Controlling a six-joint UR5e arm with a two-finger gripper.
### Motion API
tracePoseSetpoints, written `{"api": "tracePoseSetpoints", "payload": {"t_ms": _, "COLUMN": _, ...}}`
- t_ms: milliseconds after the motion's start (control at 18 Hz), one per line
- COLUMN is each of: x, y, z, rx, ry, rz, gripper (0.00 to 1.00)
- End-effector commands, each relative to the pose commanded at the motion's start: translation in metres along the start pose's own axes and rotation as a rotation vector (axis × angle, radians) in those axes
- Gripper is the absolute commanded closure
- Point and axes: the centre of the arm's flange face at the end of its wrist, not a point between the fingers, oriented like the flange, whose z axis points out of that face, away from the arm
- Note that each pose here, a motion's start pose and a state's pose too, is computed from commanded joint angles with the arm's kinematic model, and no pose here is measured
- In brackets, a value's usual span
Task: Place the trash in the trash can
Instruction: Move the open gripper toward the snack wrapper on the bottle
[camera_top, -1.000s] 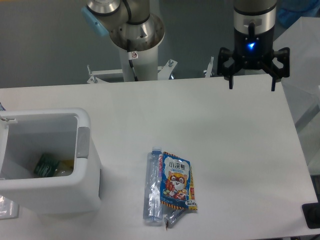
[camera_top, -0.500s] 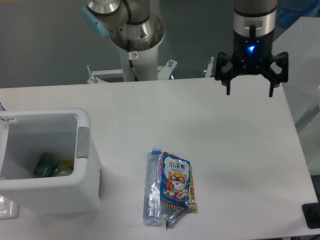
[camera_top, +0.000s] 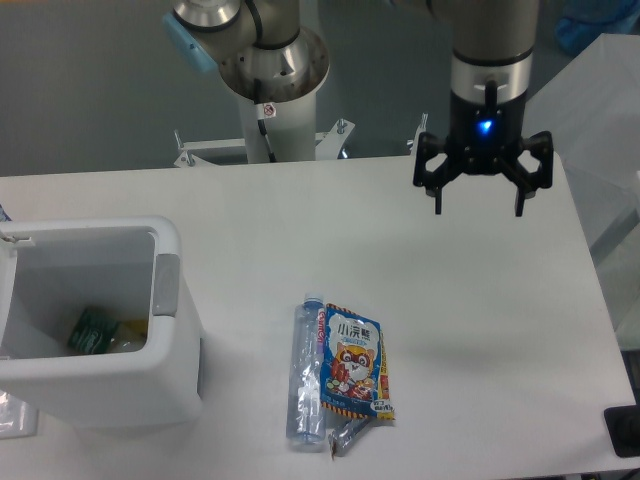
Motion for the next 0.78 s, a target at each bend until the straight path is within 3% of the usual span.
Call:
{"api": "tracePoseSetpoints", "payload": {"t_ms": 167, "x": 0.016, "y": -0.003, "z": 0.024, "rx": -0.025, "ry": 0.038, "rz": -0.008, "gripper": 0.00}}
{"api": "tracePoseSetpoints", "payload": {"t_ms": 500, "x": 0.022, "y": -0.020, "z": 0.072, "rx": -0.066, "ry": 0.085, "rz": -0.132, "gripper": 0.00}}
{"api": "tracePoseSetpoints", "payload": {"t_ms": 778, "x": -0.005, "y": -0.048, "z": 0.136, "rx": -0.068, "ry": 0.076, "rz": -0.327, "gripper": 0.00}}
